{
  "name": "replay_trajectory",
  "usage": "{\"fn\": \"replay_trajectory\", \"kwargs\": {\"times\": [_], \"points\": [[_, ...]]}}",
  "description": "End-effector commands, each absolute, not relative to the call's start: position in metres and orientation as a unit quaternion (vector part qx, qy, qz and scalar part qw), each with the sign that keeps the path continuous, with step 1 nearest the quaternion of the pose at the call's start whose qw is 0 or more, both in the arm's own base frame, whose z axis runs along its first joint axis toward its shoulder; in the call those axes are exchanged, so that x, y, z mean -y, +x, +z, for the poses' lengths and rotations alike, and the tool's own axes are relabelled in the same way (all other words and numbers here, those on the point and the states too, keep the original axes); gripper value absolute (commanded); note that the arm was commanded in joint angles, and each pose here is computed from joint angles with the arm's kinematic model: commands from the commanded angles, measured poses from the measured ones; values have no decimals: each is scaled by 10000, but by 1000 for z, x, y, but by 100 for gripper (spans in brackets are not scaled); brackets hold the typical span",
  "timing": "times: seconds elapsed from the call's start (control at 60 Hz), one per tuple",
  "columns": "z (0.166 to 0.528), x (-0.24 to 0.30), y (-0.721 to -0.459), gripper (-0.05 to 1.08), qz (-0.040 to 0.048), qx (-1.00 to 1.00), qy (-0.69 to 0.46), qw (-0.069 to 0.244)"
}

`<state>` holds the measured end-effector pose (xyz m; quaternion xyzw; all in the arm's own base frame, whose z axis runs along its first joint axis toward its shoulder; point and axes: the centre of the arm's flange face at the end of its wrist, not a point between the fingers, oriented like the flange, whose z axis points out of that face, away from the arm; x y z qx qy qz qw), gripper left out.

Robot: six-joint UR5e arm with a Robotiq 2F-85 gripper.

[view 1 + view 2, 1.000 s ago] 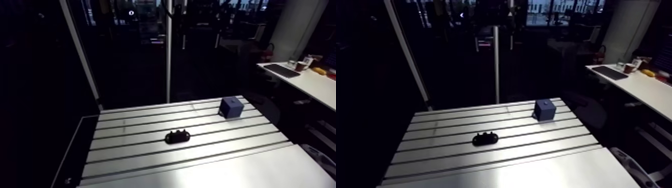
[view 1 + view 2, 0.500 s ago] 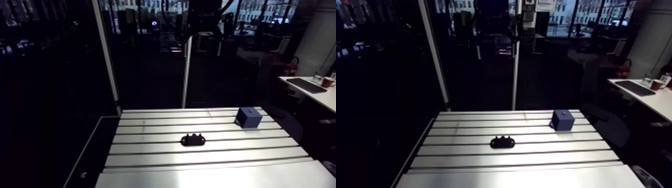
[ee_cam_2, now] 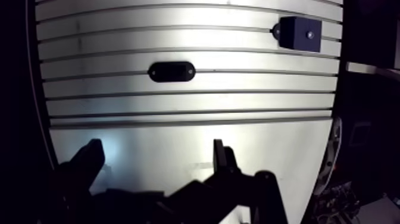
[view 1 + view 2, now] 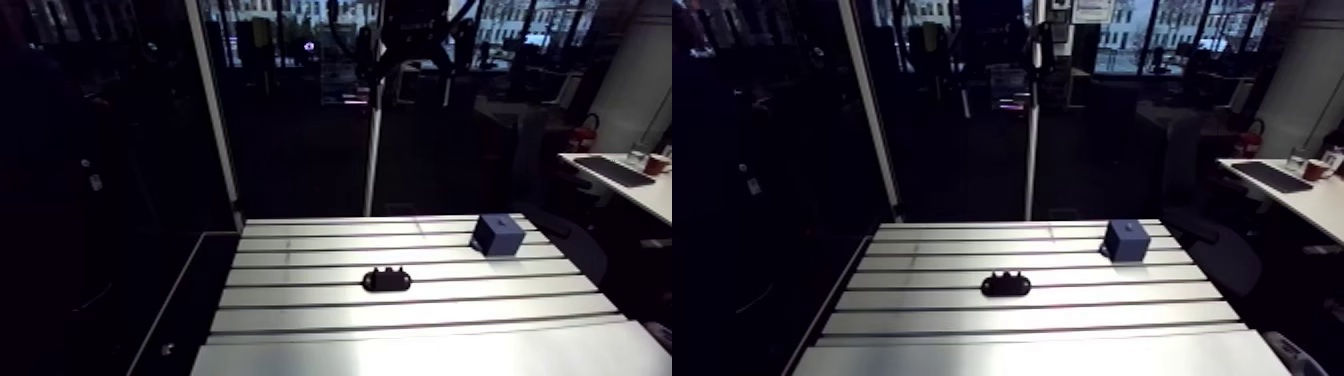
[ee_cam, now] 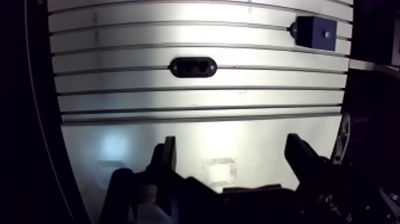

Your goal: Pick up the M10 bolt and insert it into the hole until fully seated.

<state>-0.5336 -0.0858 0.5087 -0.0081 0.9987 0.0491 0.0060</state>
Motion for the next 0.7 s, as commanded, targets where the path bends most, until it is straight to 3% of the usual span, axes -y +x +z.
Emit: {"fn": "replay_trajectory", "kwargs": {"times": [0.017, 0.05, 0.1, 0.7], "points": [[501, 86, -533, 1, 320, -9994, -46, 114], [500, 85, -534, 1, 230, -9997, -23, 122], [501, 83, -535, 1, 220, -9997, -2, 110], [504, 72, -534, 1, 265, -9996, 79, 84]]}}
